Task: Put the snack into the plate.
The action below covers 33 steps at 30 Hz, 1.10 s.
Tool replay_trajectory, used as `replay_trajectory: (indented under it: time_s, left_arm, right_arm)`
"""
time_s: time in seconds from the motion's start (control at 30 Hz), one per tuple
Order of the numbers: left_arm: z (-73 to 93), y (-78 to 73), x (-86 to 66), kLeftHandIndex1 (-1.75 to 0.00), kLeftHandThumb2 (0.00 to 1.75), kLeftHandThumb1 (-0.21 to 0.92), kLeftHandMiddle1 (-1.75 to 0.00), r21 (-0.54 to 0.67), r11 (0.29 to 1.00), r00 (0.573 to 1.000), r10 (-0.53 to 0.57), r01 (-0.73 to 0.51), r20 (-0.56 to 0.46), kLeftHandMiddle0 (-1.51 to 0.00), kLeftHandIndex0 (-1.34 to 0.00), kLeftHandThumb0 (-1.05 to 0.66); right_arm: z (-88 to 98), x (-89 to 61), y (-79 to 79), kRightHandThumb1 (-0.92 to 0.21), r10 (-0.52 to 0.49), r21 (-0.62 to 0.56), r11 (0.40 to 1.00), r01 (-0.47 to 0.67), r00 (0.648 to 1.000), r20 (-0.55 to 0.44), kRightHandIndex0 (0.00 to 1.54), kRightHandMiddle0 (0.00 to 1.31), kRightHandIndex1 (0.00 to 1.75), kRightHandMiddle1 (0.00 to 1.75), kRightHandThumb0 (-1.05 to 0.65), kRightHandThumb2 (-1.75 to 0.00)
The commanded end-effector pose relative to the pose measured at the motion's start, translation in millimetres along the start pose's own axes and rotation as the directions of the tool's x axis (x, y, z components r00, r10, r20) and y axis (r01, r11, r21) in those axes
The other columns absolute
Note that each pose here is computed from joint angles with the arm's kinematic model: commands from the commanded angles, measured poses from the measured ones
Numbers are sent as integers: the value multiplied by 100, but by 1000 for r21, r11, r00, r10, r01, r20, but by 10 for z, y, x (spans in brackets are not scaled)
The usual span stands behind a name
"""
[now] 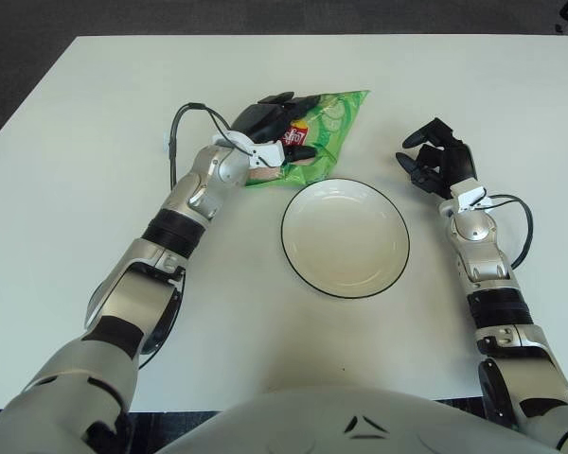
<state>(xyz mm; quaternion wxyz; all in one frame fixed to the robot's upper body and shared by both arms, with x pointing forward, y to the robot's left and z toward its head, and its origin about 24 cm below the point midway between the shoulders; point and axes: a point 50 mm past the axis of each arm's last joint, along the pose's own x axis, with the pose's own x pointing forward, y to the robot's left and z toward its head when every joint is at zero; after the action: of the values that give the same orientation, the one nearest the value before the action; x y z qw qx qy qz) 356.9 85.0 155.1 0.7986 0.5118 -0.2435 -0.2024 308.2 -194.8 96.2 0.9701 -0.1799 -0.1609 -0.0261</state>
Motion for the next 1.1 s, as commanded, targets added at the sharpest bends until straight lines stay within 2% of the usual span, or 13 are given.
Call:
replay_trajectory:
  time_s: [0.0,0.03,0.07,0.1,0.13,0.23,0.27,0.33,0.43,0.53,0.67,0.83,1.07]
  left_arm:
    - [-106,-147,-11,-20,31,78,-11,19,999,998,-33,34,-47,-47,-66,-13]
    - [-113,-151,-7,-38,32,77,-34,24,999,998,-27,28,-48,-40,-59,-10]
    - [-123,-156,-1,-49,32,77,-51,29,999,998,-19,21,-54,-35,-55,-8]
    - [-129,-160,4,-67,34,76,-77,32,999,998,-14,16,-58,-27,-49,-6]
    - [-136,-165,8,-80,37,74,-94,35,999,998,-10,12,-64,-21,-44,-4]
    - [-151,-172,18,-107,46,70,-130,42,999,997,-4,8,-76,-12,-35,-2]
    - [-155,-175,21,-111,49,69,-134,44,999,997,-3,7,-79,-11,-34,-1]
    - [-163,-178,25,-135,44,83,-151,47,999,997,-2,5,-83,-22,-27,19]
    - [-188,-192,36,-161,50,85,-163,47,999,996,2,3,-92,-26,-20,30]
    - [-213,-204,39,-170,75,72,-171,47,999,995,12,-7,-99,-32,-28,35]
    - [-262,-209,38,-173,91,62,-174,56,998,994,40,-34,-103,-38,-36,38]
    - [-361,-224,24,-174,108,50,-174,-13,996,990,85,-87,-116,-46,-50,41]
    - [-410,-235,17,-175,113,46,-175,-26,993,987,112,-115,-118,-49,-59,42]
  right_arm:
    - [-675,-712,282,-92,84,34,996,-77,935,-345,81,44,175,151,-36,-30]
    - [-675,-712,282,-92,84,34,996,-77,935,-345,81,44,175,151,-36,-30]
    - [-674,-712,281,-92,84,34,996,-77,935,-345,81,44,175,151,-36,-30]
    - [-674,-712,281,-92,83,34,996,-77,935,-345,81,44,175,151,-36,-30]
    - [-673,-712,280,-92,83,33,997,-76,935,-345,81,44,175,151,-36,-30]
    - [-672,-712,279,-92,83,32,997,-76,935,-344,81,44,175,150,-36,-30]
    - [-671,-712,278,-92,82,32,997,-76,935,-344,81,44,175,150,-36,-30]
    - [-670,-711,277,-92,82,31,997,-76,935,-344,81,44,175,150,-36,-30]
    - [-669,-711,277,-92,80,30,997,-75,935,-344,81,44,175,150,-36,-30]
    - [-670,-712,276,-92,79,29,997,-74,935,-345,81,45,175,150,-36,-30]
    - [-670,-708,277,-92,78,30,997,-73,935,-345,81,45,175,150,-36,-29]
    - [-671,-707,275,-92,78,31,997,-71,936,-344,81,45,175,150,-36,-29]
    - [-671,-705,275,-92,76,30,997,-70,935,-345,81,45,175,150,-36,-29]
